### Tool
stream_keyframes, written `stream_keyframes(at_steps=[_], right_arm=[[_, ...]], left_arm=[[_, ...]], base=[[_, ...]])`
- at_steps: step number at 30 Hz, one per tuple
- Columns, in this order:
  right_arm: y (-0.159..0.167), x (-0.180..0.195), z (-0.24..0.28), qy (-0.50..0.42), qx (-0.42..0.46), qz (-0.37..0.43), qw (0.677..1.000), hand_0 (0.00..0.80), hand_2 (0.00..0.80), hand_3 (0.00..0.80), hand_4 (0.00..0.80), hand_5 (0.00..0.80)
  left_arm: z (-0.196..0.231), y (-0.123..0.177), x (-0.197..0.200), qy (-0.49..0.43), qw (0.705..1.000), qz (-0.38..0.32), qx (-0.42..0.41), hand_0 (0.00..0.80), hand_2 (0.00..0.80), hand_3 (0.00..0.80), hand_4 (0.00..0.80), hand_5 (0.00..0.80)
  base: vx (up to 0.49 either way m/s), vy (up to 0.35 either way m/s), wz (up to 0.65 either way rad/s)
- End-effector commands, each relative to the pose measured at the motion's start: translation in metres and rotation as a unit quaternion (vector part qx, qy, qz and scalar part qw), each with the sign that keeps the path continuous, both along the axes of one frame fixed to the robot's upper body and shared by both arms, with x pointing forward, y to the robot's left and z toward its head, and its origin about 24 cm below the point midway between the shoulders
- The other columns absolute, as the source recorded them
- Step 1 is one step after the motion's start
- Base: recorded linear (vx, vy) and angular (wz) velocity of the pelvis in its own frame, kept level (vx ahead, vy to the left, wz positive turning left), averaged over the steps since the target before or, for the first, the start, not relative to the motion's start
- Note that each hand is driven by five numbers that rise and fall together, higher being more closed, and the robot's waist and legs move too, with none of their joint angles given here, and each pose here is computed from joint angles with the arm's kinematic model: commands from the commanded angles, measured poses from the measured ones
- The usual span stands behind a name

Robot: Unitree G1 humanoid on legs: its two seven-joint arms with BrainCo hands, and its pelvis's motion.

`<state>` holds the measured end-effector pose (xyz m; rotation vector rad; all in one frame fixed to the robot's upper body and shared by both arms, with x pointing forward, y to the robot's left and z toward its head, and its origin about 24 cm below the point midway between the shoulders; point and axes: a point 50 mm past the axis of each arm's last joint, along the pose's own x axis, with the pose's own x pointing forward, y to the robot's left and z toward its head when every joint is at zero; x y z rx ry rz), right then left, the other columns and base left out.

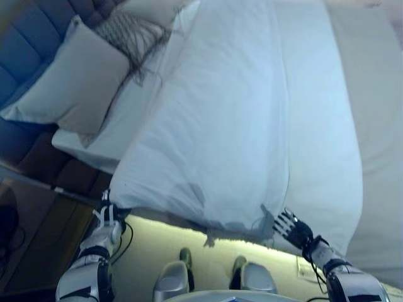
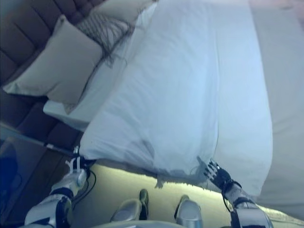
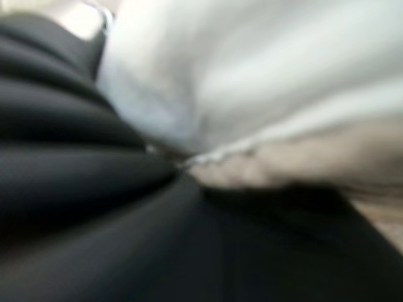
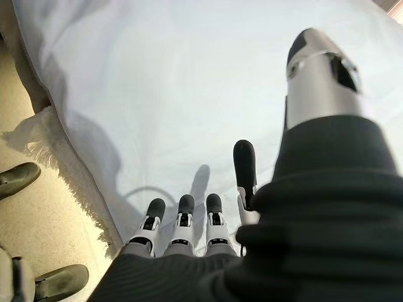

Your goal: Make the bed neatly

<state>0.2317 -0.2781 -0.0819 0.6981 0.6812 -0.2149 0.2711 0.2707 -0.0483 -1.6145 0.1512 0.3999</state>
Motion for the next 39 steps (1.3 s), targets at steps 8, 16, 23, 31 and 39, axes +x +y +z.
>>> stream_keyframes(at_steps=[8,16,23,31,39], right_arm=[[0.007,0.052,0.04,-0.083,-0.02,0.016,0.996,0.0,0.0,0.0,0.0,0.0],[0.007,0.067,0.058,-0.114,-0.026,0.041,0.992,0.0,0.0,0.0,0.0,0.0],[0.005,0.067,0.061,-0.118,-0.025,0.042,0.992,0.0,0.0,0.0,0.0,0.0],[0.018,0.059,0.048,-0.112,-0.009,0.047,0.993,0.0,0.0,0.0,0.0,0.0],[0.036,0.049,0.039,-0.135,-0.02,0.081,0.987,0.0,0.0,0.0,0.0,0.0]], left_arm=[[-0.002,0.061,-0.039,0.022,0.986,0.164,0.027,0.8,0.8,0.8,0.8,0.8],[-0.001,0.05,-0.029,0.011,0.989,0.147,0.027,0.0,0.0,0.0,0.0,0.0],[-0.019,0.044,-0.047,0.053,0.99,0.13,0.009,0.0,0.0,0.0,0.0,0.0],[-0.033,0.001,-0.059,-0.047,0.998,0.036,0.014,0.0,0.0,0.0,0.0,0.0],[-0.006,-0.068,-0.064,-0.359,0.916,-0.171,0.051,0.0,0.0,0.0,0.0,0.0]], base=[[-0.172,0.073,0.0],[-0.096,0.051,0.01],[-0.007,0.009,0.04],[0.043,-0.012,0.03],[0.036,-0.053,0.06]])
